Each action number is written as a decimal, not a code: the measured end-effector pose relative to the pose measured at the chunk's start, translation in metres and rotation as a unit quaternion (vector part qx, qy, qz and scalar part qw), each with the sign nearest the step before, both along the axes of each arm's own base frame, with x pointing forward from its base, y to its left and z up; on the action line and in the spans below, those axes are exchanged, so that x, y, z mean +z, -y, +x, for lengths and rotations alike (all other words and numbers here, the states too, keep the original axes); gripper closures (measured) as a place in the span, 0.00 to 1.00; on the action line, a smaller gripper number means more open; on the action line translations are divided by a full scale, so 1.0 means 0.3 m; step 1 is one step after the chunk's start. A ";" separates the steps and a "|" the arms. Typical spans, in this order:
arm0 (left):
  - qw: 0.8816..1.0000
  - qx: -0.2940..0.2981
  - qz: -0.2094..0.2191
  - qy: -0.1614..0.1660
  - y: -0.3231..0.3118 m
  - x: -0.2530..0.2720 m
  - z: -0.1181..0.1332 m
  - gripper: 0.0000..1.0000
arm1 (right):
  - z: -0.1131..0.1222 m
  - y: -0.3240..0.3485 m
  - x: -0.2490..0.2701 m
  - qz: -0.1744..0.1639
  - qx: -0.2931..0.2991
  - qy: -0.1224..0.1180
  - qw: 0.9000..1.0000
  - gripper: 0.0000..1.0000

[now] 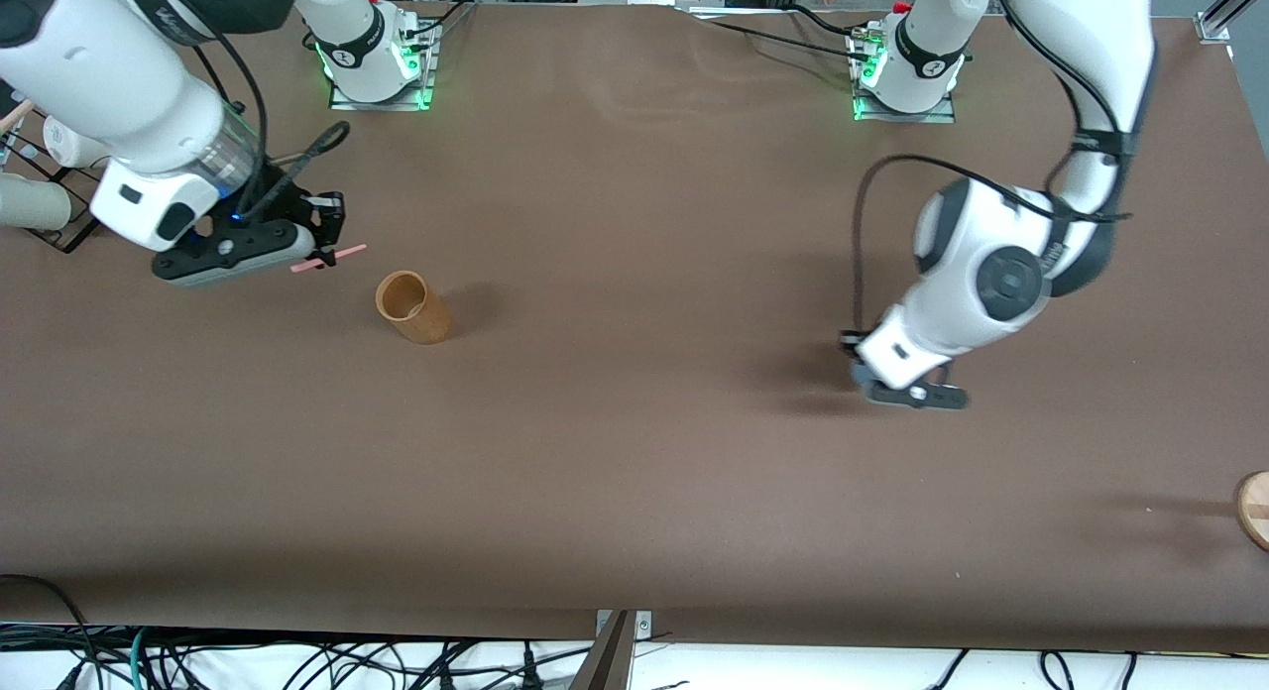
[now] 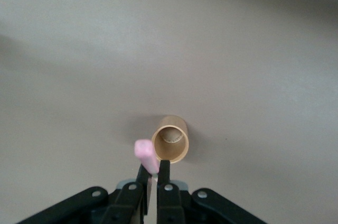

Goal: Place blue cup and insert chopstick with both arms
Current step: 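Carry the blue cup with the left gripper toward the table's middle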

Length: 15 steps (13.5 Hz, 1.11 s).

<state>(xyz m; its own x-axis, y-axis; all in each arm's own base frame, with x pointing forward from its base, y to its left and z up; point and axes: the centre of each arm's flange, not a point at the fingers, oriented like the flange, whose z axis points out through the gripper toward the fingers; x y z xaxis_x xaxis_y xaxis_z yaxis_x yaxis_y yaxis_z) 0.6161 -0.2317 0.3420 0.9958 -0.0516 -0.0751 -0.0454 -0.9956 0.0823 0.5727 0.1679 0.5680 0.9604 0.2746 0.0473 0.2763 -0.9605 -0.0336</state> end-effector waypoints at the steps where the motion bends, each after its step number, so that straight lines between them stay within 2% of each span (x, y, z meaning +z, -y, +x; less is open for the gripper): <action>1: 1.000 0.002 -0.003 0.003 0.121 0.036 -0.031 0.95 | 0.010 0.013 -0.017 -0.001 -0.002 -0.004 1.000 0.92; 4: 1.000 -0.003 -0.007 0.009 0.431 0.072 -0.140 0.95 | 0.039 0.018 -0.087 -0.005 -0.004 -0.020 1.000 0.92; 8: 1.000 0.026 -0.003 -0.003 0.705 -0.004 -0.248 0.95 | 0.048 0.016 -0.112 -0.007 -0.004 -0.026 1.000 0.92; 11: 0.999 0.046 0.012 -0.023 0.815 -0.134 -0.303 0.95 | 0.048 0.015 -0.112 -0.007 -0.004 -0.026 1.000 0.92; 15: 0.998 0.057 0.023 -0.034 0.826 -0.232 -0.296 0.95 | 0.046 0.007 -0.110 -0.006 -0.002 -0.025 1.000 0.92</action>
